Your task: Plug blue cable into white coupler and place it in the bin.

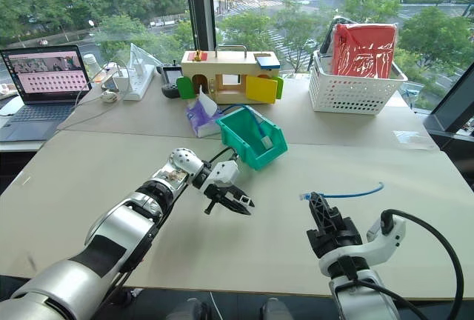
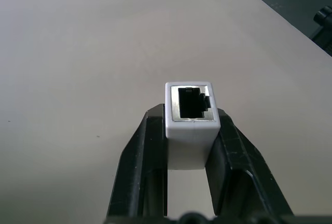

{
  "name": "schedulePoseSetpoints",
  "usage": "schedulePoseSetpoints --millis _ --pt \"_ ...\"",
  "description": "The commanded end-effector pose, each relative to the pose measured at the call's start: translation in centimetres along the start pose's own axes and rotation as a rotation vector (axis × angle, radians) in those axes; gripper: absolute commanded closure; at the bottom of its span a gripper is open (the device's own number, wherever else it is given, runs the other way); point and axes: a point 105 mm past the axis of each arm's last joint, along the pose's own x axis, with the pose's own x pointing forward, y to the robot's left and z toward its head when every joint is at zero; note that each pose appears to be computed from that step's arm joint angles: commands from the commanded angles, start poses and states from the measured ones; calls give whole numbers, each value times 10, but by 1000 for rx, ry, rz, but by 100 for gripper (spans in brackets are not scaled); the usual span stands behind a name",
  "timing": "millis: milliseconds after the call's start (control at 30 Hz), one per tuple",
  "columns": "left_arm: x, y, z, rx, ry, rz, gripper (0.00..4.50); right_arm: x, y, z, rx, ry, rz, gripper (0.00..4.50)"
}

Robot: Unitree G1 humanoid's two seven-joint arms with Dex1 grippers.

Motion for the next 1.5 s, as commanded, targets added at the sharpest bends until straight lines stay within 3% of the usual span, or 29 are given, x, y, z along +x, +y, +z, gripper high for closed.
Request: schedulePoseSetpoints --millis 33,167,233,300,533,900,1033,1133,1333,1500 --pt "2 0 0 15 20 -16 400 -9 13 9 -18 -42 37 450" --pt "2 -2 -5 -30 7 -4 400 -9 12 8 -24 -23 29 450" --pt "2 -1 -7 -43 3 17 299 -9 13 7 -30 -9 30 450" --pt "1 -1 -7 -57 -6 23 251 -9 13 7 -34 0 31 450" --pt "-19 7 -11 -106 -40 136 8 -3 15 6 -60 53 53 450" --pt "-91 -3 -19 -199 -207 363 8 24 12 45 -223 96 107 450" --pt "-120 -57 -20 -273 -278 384 8 51 12 58 -279 178 171 450" --pt "-142 -95 -18 -339 -254 480 8 67 10 58 -353 223 196 450" --pt "-123 -142 -17 -398 -213 747 8 89 12 66 -594 307 249 450" --pt "-74 -153 1 -537 -300 813 8 99 23 65 -747 348 332 450"
